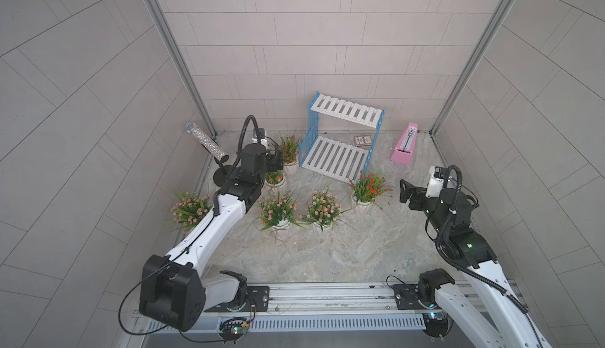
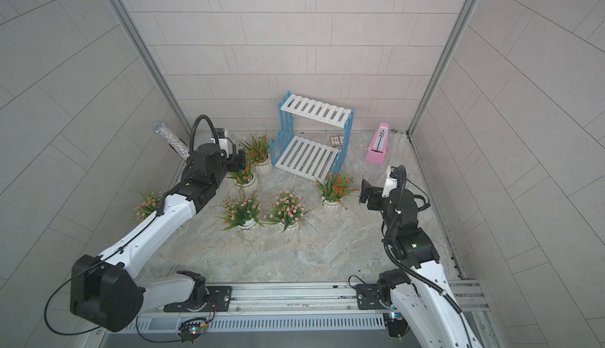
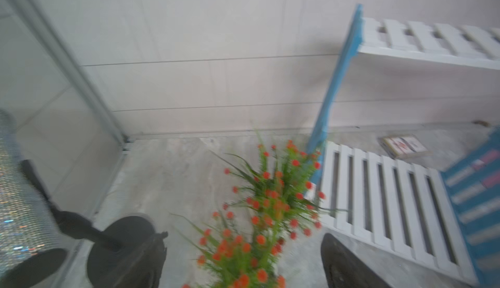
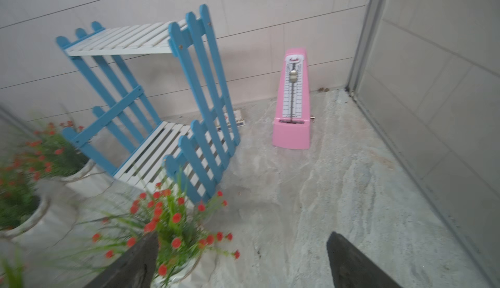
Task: Place the baby's breath potted plants on the rack by color
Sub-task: Pick up the baby's breath potted plant from the center of the board.
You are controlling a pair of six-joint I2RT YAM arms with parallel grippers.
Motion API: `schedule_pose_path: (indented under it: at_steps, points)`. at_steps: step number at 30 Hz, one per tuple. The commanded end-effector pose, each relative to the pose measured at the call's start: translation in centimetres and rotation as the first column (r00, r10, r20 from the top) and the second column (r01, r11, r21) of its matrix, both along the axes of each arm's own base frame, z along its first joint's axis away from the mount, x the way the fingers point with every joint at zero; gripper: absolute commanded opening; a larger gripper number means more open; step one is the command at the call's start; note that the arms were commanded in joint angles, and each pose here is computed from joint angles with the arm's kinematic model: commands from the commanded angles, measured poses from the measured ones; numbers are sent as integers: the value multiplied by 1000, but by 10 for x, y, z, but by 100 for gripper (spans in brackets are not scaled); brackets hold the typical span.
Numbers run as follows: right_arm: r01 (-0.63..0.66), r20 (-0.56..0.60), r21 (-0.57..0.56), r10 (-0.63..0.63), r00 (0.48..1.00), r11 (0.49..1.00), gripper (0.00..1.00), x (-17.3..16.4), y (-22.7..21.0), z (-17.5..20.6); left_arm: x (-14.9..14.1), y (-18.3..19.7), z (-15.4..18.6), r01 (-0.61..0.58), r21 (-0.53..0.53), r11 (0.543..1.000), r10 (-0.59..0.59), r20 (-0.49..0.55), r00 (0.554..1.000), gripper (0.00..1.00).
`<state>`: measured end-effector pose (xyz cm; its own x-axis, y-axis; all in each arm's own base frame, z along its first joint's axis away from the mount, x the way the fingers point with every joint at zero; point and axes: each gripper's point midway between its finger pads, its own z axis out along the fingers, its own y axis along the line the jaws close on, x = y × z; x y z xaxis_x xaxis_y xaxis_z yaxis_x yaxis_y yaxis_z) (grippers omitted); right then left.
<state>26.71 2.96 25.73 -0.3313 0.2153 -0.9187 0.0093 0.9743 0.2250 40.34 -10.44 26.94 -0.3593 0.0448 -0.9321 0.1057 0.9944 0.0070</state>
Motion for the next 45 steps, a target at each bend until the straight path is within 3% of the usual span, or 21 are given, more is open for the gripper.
schedule_pose_path:
  at_steps: [1,5,14,15,21,28,35,45]
  points:
    - [-189,-100,136,204,974,972,99,-26,38,-16,-13,-52,-9,192,-38,981,-195,-80,978,93]
    - [-270,-170,193,303,938,943,99,-38,59,-33,-19,-91,-21,304,-147,941,-322,-119,939,92]
    - [-336,-245,108,353,903,935,99,-40,88,-60,-28,-145,-49,423,-222,878,-462,-169,870,92]
    - [-334,-274,84,344,898,939,99,-39,90,-76,-27,-148,-54,420,-240,875,-465,-178,867,92]
    - [-309,-274,38,308,911,950,99,-21,101,-106,-23,-158,-64,380,-313,870,-450,-194,872,92]
    - [-235,-221,-63,216,951,970,99,4,95,-108,-30,-168,-79,355,-299,886,-424,-208,881,92]
    - [-282,-249,-62,258,933,958,99,25,118,-117,-47,-173,-87,353,-287,890,-417,-204,886,92]
    - [-262,-279,-139,216,936,955,99,46,123,-129,-68,-173,-85,323,-315,892,-390,-177,904,92]
